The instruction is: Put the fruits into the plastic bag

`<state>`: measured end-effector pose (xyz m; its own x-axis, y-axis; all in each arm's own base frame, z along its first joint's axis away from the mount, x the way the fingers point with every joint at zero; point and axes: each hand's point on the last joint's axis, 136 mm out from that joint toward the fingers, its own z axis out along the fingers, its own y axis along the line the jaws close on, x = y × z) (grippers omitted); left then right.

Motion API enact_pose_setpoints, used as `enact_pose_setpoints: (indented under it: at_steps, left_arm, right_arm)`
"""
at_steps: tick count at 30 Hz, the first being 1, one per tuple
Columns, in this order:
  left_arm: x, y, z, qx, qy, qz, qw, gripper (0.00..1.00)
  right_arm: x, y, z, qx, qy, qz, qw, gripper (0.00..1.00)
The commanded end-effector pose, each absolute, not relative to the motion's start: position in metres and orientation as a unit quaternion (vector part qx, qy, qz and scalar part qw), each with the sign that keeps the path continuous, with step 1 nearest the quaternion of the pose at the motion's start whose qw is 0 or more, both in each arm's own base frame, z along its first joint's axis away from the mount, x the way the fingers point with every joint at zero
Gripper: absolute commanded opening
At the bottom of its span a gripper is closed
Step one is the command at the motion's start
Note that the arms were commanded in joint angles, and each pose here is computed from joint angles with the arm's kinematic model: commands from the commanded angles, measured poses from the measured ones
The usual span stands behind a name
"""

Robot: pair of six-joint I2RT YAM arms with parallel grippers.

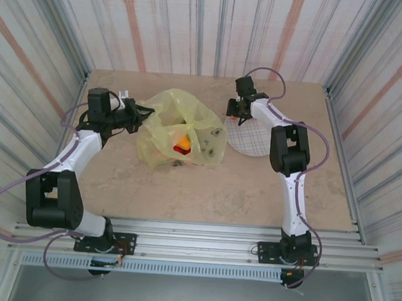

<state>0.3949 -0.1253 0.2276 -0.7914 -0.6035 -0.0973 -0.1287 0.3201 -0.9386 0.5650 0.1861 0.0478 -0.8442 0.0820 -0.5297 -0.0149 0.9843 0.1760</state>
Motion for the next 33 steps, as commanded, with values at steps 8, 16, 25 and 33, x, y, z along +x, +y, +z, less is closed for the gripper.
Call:
enact_pose_setpoints:
  at_steps: [8,16,25,33]
  left_arm:
    - [0.393,-0.123,0.228,-0.234,0.777,-0.542,0.218,0.00]
    - [0.394,-0.124,0.227,-0.235,0.777,-0.542,0.217,0.00]
    - [0.394,-0.123,0.227,-0.235,0.777,-0.542,0.218,0.00]
    - [0.394,-0.124,0.227,-0.235,0.777,-0.543,0.217,0.00]
  right_arm:
    - [0.566,0.180,0.041,0.008,0.961,0.079,0.266,0.52]
    - [0.566,0.179,0.035,0.008,0.963,0.082,0.258,0.51]
    - [0.564,0.178,0.050,0.006,0.961,0.086,0.264,0.45]
    - [0.549,0.180,0.098,0.006,0.949,0.118,0.293,0.43]
